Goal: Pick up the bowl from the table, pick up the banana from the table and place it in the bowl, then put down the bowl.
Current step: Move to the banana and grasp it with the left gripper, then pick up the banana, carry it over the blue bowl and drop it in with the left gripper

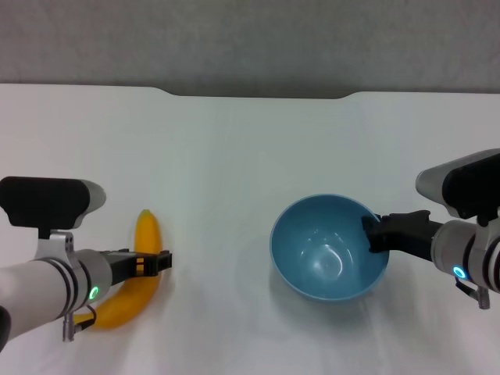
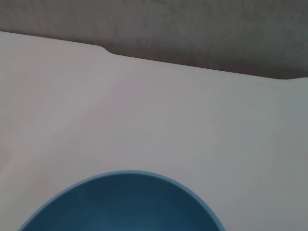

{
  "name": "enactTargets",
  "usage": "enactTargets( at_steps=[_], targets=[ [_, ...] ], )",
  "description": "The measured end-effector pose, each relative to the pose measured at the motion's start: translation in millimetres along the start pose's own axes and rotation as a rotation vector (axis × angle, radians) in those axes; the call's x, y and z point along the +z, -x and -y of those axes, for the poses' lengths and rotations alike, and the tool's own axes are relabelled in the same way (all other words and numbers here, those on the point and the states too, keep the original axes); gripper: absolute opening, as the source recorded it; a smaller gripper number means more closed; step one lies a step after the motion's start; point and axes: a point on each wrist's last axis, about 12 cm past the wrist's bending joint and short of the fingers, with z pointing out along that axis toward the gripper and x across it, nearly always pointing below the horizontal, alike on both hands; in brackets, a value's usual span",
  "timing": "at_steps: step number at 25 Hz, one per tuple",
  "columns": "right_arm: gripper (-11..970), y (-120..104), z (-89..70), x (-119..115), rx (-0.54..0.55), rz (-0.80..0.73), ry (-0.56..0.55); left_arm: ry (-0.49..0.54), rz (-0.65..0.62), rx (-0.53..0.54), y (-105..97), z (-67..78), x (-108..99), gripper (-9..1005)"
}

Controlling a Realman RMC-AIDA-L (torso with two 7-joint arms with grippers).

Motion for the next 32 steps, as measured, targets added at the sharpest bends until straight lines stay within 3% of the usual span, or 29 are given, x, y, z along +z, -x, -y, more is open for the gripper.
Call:
enactTargets(
  at_steps=[8, 22, 29, 32],
  targets=[
    [46, -0.2, 0.0, -0.2, 0.000, 0.000, 0.000, -0.011, -0.008, 0.007, -1.1, 4.2, 1.1, 751],
    [48, -1.3, 0.5, -1.2, 0.001, 0.006, -0.005, -0.019, 0.000, 0.036, 1.4, 7.8, -0.5, 526],
    [48, -0.3, -3.5, -0.6, -0.006, 0.003, 0.009, -0.075, 0.167, 0.084, 30.2, 18.9, -23.4, 493],
    [49, 2.5, -8.5, 0.0, -0.012, 0.009, 0.024, -0.119, 0.247, 0.107, 41.9, 30.2, -36.9, 492]
  ],
)
